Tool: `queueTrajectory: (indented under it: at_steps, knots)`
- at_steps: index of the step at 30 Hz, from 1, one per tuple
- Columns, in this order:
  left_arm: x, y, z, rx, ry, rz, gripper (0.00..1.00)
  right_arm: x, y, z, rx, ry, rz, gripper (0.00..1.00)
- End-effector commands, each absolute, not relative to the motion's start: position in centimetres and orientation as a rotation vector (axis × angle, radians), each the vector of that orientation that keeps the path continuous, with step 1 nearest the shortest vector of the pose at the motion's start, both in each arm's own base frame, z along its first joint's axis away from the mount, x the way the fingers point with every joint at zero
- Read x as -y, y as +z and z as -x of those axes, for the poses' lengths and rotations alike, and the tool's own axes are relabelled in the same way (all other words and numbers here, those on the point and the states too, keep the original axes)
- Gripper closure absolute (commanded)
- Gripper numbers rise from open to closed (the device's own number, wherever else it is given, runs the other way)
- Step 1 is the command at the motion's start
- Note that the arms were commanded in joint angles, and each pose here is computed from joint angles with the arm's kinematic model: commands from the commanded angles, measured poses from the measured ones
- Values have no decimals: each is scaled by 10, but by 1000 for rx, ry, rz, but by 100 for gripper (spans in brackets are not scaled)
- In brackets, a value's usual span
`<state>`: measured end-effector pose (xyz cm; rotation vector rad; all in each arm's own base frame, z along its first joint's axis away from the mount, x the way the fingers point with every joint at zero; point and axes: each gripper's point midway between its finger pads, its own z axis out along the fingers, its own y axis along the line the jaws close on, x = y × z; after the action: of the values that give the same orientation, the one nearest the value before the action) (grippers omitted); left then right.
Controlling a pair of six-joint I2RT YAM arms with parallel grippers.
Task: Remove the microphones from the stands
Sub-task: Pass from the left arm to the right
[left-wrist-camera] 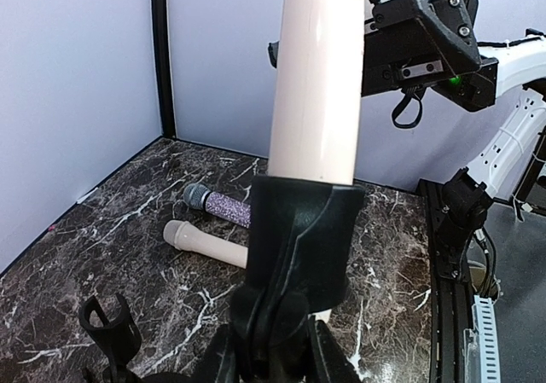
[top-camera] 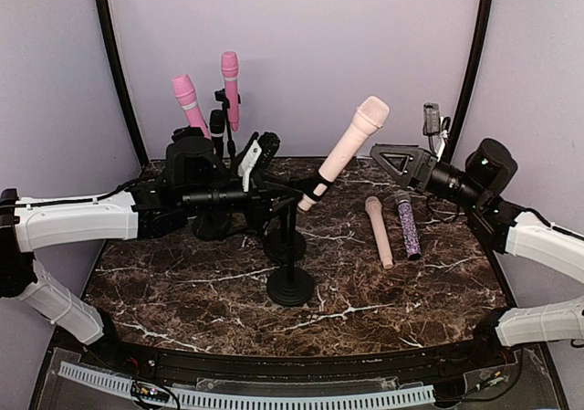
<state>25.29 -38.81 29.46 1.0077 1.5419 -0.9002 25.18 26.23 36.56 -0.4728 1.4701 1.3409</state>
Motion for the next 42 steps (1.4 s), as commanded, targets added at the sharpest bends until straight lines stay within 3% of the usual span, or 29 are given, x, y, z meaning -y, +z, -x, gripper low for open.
queueTrajectory:
  at_steps: [1,6,18,26,33,36,39,42]
  knots:
    - [385,339,-265,-1364,-829,-938,100,-266,391,-225,-1326,1393,564,1]
    - [385,329,-264,-1386,-831,-952,100,-272,400,-215,-1271,1414,594,1]
    - [385,311,-252,-1418,-870,-1020,100,-297,412,-246,-1285,1335,532,5]
    - [384,298,-248,-1460,-867,-1060,100,-319,421,-239,-1240,1324,576,29]
    - [381,292,-246,-1488,-878,-1053,99,-320,416,-238,-1242,1275,568,57]
    - [379,288,-245,-1508,-887,-1038,81,-320,413,-237,-1246,1263,573,66]
    - [371,283,-244,-1538,-890,-993,47,-321,410,-236,-1251,1260,580,73]
    - [359,265,-241,-1590,-876,-961,31,-321,406,-236,-1256,1259,587,78]
